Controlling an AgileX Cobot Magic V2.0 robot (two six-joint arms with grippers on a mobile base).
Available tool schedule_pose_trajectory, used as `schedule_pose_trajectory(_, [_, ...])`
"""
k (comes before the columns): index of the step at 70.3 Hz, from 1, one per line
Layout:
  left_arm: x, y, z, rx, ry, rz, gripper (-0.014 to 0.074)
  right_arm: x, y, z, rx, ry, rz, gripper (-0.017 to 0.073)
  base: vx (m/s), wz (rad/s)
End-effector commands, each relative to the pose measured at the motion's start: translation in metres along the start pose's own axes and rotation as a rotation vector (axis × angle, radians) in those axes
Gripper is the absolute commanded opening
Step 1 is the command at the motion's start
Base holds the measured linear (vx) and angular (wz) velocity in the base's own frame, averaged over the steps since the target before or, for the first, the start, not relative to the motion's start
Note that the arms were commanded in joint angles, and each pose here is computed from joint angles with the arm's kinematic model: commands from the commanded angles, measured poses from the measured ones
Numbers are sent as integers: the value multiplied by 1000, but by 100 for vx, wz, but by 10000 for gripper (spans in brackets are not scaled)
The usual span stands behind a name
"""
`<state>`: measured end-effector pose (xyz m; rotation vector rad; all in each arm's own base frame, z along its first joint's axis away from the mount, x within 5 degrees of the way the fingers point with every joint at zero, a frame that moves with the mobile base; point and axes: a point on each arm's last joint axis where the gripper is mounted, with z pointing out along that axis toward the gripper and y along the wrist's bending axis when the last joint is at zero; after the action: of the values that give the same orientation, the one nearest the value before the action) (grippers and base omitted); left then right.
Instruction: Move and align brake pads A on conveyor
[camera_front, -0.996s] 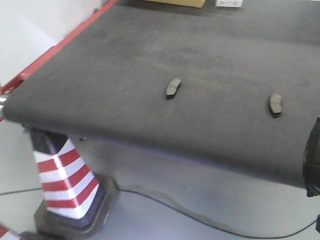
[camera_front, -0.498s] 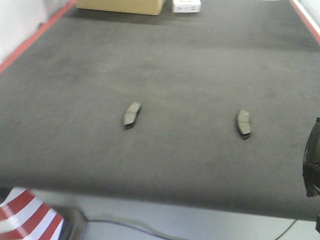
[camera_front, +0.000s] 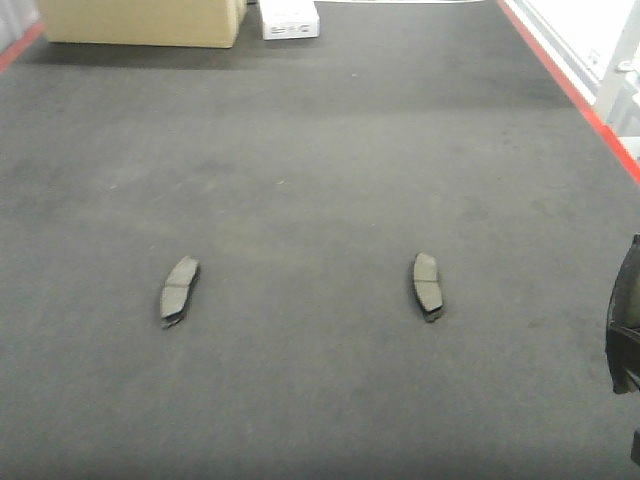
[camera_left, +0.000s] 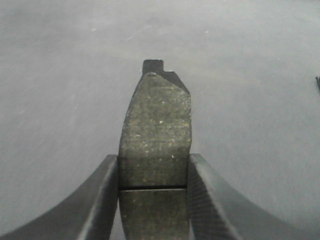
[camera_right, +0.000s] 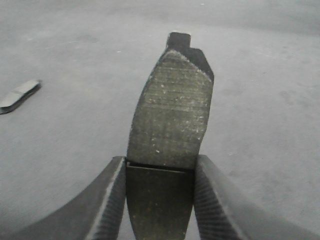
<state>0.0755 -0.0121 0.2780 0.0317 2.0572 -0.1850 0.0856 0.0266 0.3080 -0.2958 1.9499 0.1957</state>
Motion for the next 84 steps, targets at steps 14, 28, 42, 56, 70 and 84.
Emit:
schedule_pose_trajectory(14, [-15,-4,-3,30,-102,0,128,-17,0,-4,4,-118,-22,38,9,-13])
schedule_pose_trajectory(28, [-15,-4,-3,30,-102,0,128,-17,0,-4,4,-118,-22,38,2,-2])
schedule_pose_trajectory(42, [-15,-4,-3,30,-102,0,128,-17,0,-4,4,-118,-22,38,-1,3])
schedule_pose_trajectory(56, [-15,-4,-3,30,-102,0,128,-17,0,-4,4,-118,-22,38,-1,5])
schedule_pose_trajectory(70, [-15,-4,-3,30,-102,0,128,-17,0,-4,4,-118,-22,38,0,2])
schedule_pose_trajectory(84, [-15,-4,-3,30,-102,0,128,-17,0,-4,4,-118,-22,38,0,-1])
